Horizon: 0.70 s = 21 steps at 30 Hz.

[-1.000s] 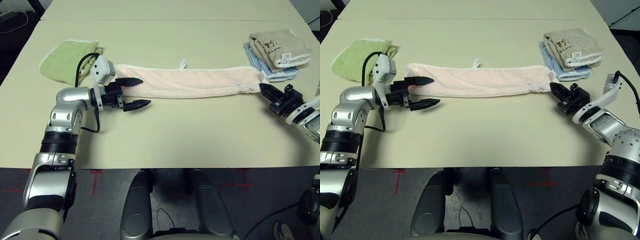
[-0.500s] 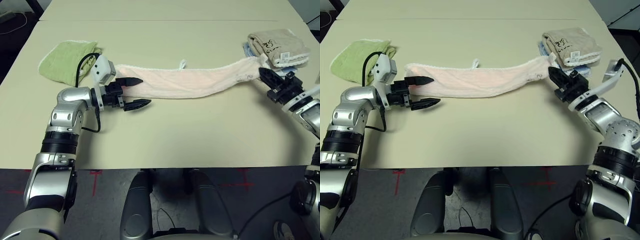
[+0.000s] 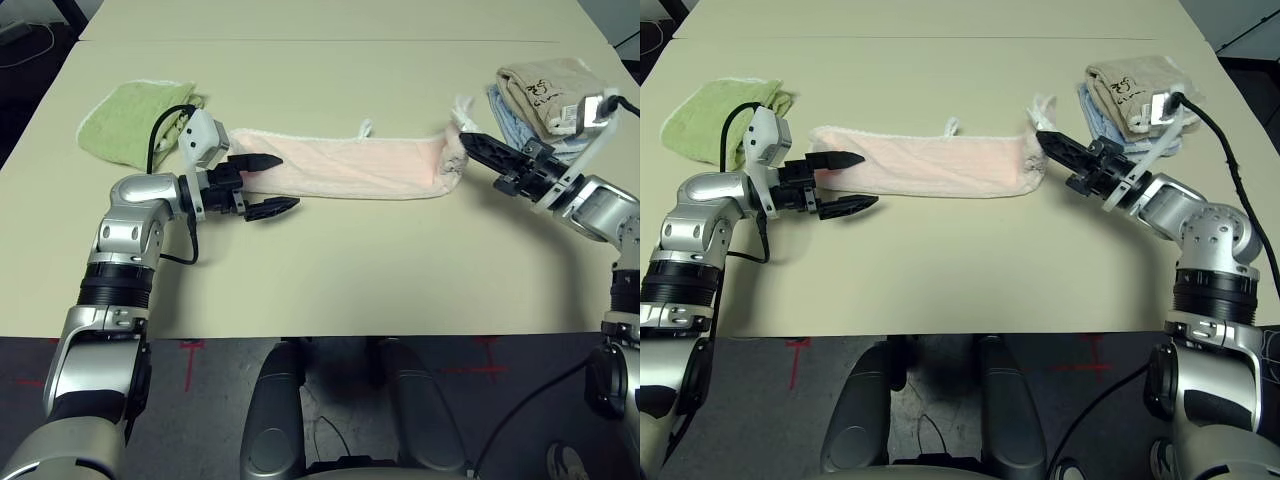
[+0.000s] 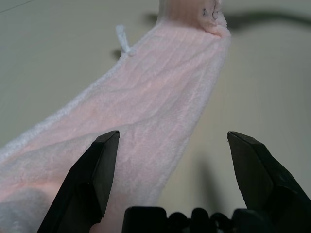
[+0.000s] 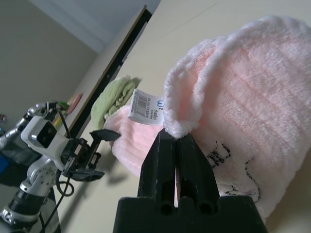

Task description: Fold the towel and set it aside.

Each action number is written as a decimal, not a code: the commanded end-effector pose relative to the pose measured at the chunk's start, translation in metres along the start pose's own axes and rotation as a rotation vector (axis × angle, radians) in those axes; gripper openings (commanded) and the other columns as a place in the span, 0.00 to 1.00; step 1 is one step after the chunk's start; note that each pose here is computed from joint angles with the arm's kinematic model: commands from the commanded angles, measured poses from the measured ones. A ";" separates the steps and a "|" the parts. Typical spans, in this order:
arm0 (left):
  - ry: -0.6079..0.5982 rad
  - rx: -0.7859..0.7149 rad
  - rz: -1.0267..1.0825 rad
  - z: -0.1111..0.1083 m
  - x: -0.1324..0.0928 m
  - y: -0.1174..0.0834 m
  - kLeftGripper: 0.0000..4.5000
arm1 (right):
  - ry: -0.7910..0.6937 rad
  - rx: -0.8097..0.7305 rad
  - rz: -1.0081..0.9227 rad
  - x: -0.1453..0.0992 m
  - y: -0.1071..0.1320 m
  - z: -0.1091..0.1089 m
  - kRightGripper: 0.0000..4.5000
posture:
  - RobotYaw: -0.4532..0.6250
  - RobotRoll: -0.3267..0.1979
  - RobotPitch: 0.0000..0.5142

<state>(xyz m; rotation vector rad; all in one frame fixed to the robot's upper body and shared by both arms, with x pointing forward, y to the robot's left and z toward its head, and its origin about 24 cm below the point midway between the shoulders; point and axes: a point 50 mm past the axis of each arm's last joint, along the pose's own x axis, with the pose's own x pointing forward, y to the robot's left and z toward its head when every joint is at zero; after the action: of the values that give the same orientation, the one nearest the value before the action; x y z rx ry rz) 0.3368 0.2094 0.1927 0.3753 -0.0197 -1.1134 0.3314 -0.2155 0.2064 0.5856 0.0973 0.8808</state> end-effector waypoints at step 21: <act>0.024 0.000 0.008 -0.003 -0.002 -0.003 1.00 | 0.365 -0.158 0.052 0.028 0.001 -0.025 0.01 | 0.43 0.62 0.57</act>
<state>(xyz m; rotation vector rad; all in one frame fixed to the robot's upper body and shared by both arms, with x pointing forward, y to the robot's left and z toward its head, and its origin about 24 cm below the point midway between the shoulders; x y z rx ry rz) 0.3373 0.2103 0.1930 0.3752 -0.0175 -1.0944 0.3399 -0.1848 0.1919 0.2874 0.3230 1.0202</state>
